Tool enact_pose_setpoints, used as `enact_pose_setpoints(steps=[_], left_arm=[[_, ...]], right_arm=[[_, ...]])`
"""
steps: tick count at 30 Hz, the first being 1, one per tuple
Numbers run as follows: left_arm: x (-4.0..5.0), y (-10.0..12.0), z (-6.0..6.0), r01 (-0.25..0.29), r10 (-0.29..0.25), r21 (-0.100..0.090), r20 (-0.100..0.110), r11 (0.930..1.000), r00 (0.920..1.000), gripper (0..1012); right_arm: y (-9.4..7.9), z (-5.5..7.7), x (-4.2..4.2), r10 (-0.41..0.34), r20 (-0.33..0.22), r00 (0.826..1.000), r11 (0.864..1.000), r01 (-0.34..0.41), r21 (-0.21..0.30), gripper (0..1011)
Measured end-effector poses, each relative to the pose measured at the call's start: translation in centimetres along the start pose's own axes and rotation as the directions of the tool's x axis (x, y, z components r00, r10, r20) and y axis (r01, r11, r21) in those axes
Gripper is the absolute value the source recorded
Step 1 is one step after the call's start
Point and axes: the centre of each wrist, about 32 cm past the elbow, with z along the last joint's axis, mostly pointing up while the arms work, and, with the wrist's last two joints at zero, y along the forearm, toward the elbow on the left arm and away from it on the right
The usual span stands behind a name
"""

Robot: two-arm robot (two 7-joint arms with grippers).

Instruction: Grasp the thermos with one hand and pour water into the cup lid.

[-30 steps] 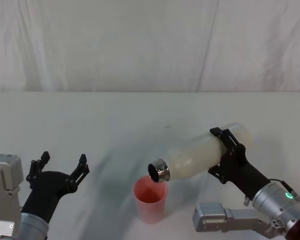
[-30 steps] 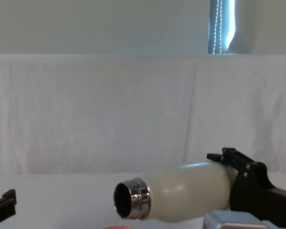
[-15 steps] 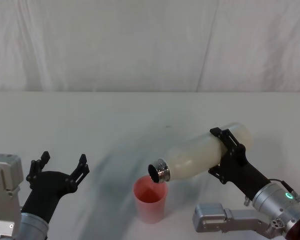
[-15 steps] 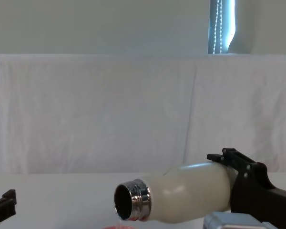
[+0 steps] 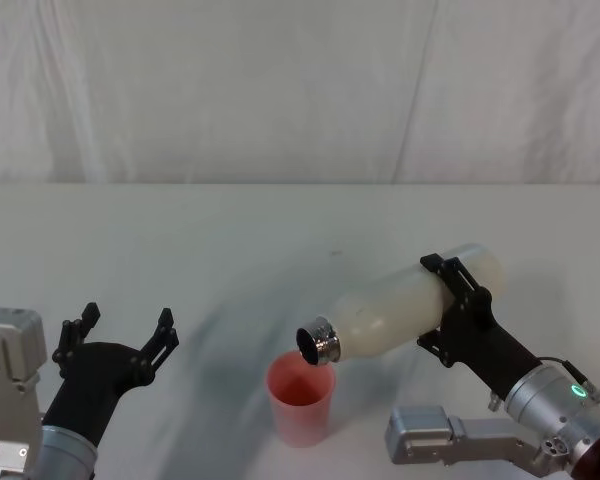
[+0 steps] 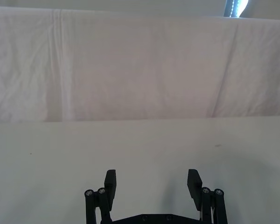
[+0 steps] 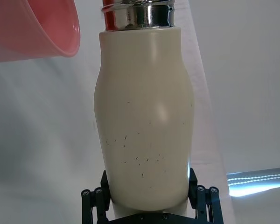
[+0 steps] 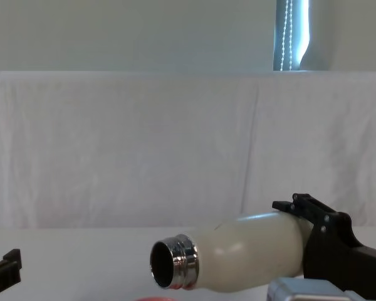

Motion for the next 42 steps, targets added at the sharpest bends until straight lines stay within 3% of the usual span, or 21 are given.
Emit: enact_pose_setpoints(steps=[42], left_arm=[[0.00, 0.00, 0.00, 0.000, 0.000, 0.000, 0.000, 1.0000, 1.0000, 1001]], right_arm=[[0.10, 0.10, 0.12, -0.005, 0.023, 1.000, 1.000, 0.005, 0.007, 950]])
